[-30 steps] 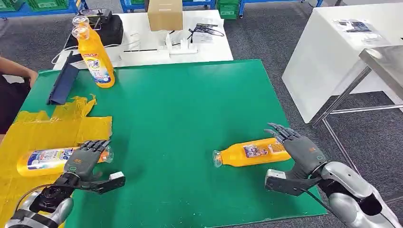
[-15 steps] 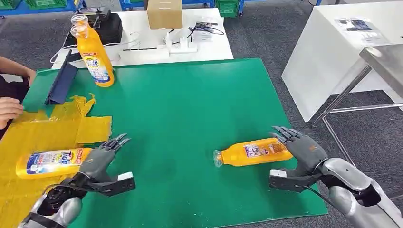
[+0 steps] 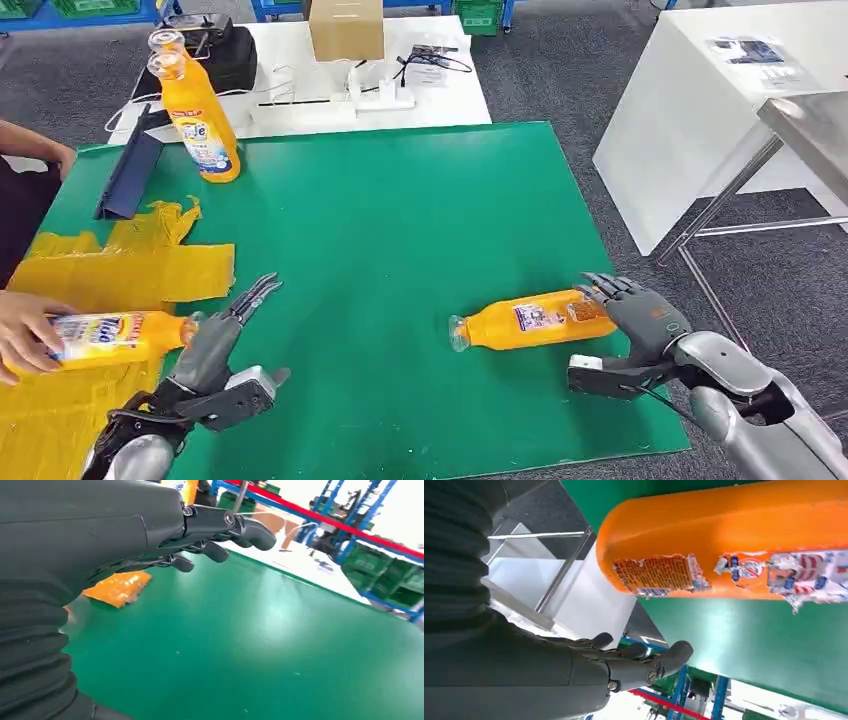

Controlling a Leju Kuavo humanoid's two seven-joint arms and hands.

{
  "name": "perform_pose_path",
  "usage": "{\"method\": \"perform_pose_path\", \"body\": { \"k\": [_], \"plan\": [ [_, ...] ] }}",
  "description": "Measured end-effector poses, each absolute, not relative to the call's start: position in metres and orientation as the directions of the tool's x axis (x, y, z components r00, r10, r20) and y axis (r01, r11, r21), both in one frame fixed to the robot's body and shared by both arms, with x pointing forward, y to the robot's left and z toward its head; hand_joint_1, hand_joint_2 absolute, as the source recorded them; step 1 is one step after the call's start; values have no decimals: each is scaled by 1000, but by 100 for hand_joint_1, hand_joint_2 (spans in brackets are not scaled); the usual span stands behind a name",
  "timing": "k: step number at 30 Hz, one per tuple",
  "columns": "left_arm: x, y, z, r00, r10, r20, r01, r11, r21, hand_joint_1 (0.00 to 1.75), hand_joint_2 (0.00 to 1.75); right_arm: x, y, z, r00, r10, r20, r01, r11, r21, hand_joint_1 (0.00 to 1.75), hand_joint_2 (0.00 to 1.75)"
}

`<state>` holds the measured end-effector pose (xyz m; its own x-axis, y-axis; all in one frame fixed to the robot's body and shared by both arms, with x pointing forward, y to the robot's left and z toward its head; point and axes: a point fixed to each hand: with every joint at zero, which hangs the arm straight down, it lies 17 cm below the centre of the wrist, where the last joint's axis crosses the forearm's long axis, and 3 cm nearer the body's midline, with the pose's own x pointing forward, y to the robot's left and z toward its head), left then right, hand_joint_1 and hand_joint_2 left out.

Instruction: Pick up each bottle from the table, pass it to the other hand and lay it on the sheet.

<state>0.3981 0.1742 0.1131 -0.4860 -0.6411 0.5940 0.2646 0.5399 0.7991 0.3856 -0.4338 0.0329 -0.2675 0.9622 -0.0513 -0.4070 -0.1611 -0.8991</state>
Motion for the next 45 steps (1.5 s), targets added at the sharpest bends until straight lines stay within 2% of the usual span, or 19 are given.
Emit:
{"method": "perform_pose_path", "body": {
  "k": [7, 14, 15, 16, 34, 44, 45],
  "plan": [
    [383, 161, 126, -519, -562, 644, 309, 580, 754, 0, 175, 395, -455, 22, -218, 971, -100, -429, -188, -884, 0, 175],
    [375, 152, 140, -551, -534, 641, 304, 587, 750, 0, 175, 404, -454, 1, -180, 975, -127, -448, -197, -872, 0, 175],
    [374, 151, 141, -553, -532, 641, 304, 587, 750, 0, 175, 404, -451, -2, -180, 976, -123, -453, -193, -871, 40, 175],
    [374, 151, 142, -555, -531, 641, 304, 588, 750, 0, 175, 404, -450, -5, -179, 976, -121, -456, -191, -869, 175, 175],
    [361, 131, 155, -612, -464, 640, 324, 591, 738, 0, 175, 420, -417, -52, -166, 976, -141, -468, -204, -860, 175, 175],
    [358, 122, 162, -627, -416, 659, 354, 601, 717, 0, 175, 414, -398, -73, -209, 975, -70, -560, -178, -809, 175, 175],
    [358, 121, 163, -629, -414, 658, 354, 600, 717, 0, 175, 413, -399, -73, -209, 976, -66, -571, -176, -802, 157, 175]
  ]
}}
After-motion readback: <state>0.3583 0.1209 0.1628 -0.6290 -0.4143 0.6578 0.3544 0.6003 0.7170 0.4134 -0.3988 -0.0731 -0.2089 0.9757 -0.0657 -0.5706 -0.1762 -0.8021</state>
